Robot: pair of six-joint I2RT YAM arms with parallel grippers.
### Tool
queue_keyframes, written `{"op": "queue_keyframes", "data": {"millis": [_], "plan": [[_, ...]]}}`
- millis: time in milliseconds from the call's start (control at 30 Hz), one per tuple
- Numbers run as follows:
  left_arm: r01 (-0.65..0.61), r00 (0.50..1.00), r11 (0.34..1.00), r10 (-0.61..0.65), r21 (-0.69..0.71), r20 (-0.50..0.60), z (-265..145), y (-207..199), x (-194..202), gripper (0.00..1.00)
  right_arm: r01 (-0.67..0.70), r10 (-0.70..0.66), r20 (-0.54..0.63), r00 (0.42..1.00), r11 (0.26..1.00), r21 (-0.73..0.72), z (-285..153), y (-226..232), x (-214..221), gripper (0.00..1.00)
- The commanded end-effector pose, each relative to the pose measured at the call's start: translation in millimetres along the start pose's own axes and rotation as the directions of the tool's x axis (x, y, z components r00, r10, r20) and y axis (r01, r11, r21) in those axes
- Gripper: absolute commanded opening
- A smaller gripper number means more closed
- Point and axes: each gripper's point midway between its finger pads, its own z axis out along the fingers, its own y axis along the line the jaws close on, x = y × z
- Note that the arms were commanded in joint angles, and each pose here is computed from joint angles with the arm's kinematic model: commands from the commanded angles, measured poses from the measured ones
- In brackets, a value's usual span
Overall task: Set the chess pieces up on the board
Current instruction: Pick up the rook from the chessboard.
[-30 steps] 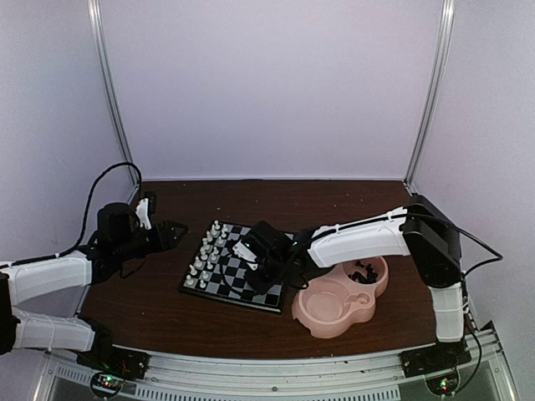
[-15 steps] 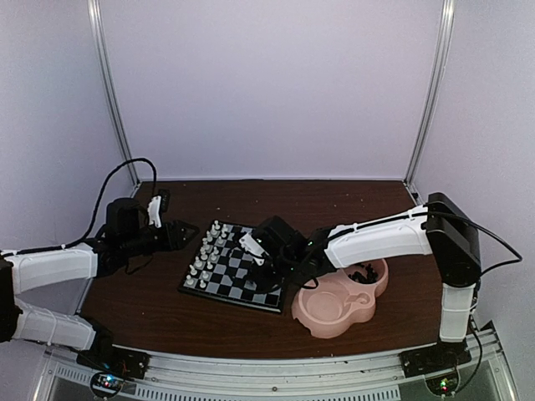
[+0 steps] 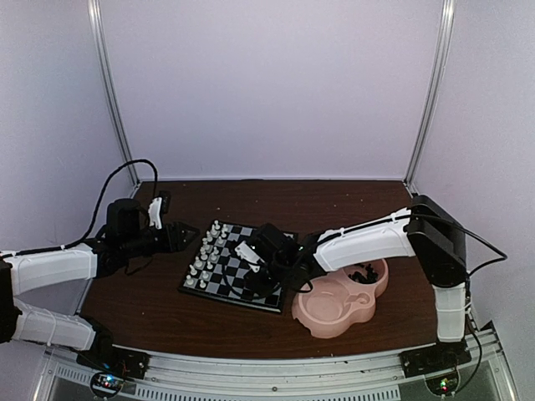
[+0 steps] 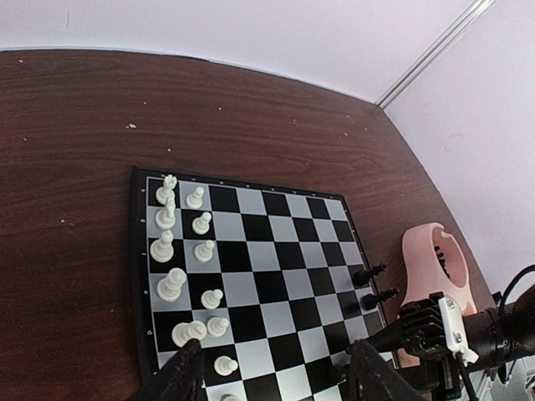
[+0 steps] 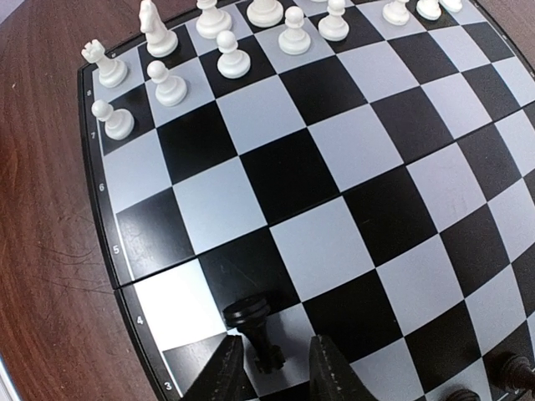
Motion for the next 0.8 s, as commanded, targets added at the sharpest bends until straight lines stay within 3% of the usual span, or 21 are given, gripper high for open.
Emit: {"op": "queue_keyframes", "data": {"millis": [0,467,767], "plan": [[-0.034,0.998,0.999,0.033,0.021,0.051,-3,-11,-19,0.6,0.013,-0.013,-0.006,1.0,1.0,-0.008,4,5,-6,0.3],[0.013,1.0,0.994,-0.014,0.106,0.017,1,-34,-12,0.6,0.005,-0.007,-0.028,1.0,0.999,-0.053,12,13,0,0.15],[0.006,1.0,0.98,0.0,0.197,-0.031,13,-64,5,0.6,0.001,0.002,0.099,0.995,1.0,-0.023,-17,7,-15,0.1]]}}
